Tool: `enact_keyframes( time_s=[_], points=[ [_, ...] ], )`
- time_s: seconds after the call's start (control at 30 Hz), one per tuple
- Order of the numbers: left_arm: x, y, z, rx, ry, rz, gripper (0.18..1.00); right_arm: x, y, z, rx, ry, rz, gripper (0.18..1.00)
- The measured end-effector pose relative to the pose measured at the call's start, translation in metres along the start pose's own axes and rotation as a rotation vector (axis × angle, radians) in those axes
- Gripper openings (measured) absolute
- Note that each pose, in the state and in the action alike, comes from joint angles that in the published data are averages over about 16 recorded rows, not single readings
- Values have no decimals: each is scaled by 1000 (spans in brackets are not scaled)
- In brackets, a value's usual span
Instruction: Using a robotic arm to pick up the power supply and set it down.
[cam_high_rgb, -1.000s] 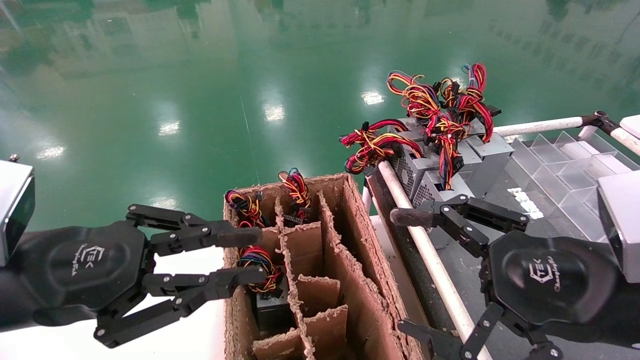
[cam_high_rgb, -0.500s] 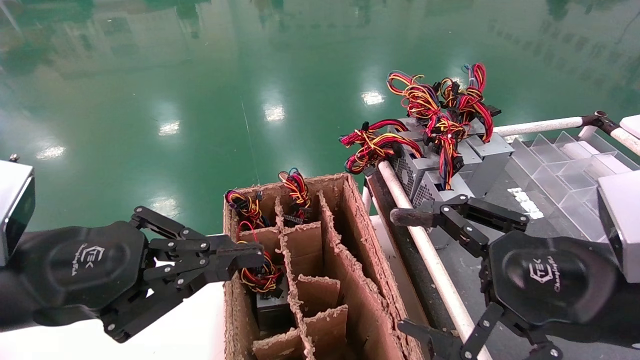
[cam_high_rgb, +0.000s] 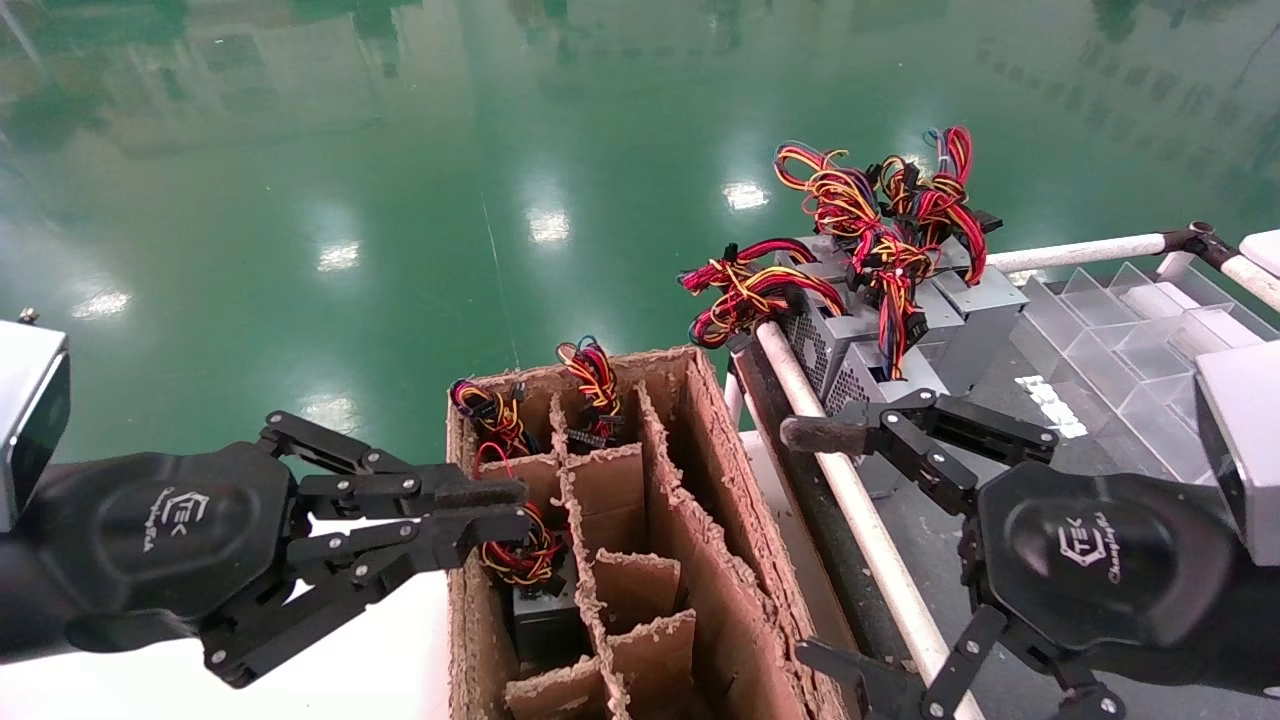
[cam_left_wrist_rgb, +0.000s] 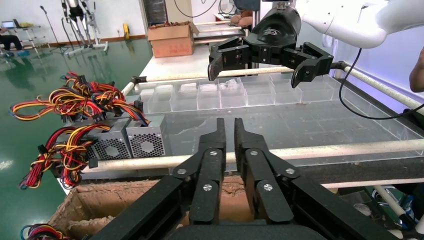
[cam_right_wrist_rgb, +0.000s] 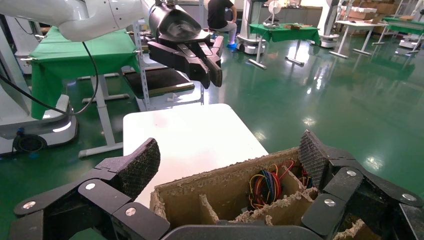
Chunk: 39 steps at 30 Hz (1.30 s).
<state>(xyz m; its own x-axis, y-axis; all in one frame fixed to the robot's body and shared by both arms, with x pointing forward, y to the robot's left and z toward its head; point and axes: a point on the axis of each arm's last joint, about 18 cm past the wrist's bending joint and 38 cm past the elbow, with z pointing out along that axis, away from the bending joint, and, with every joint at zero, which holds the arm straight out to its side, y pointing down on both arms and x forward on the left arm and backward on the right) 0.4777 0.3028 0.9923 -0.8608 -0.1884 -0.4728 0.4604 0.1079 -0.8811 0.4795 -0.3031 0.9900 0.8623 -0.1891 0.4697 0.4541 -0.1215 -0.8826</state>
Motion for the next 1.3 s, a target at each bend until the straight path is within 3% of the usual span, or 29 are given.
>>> enact_keyframes(
  time_s=[0.33,0.9,1.3],
  points=[
    [0,0,0,0,0,0,317,16,19,7,-23,34,46,1001],
    [0,0,0,0,0,0,690,67,54,77,-184,23,59,1001],
    [0,0,0,0,-1,0,907,81,58,108,-265,-16,74,1001]
  ],
)
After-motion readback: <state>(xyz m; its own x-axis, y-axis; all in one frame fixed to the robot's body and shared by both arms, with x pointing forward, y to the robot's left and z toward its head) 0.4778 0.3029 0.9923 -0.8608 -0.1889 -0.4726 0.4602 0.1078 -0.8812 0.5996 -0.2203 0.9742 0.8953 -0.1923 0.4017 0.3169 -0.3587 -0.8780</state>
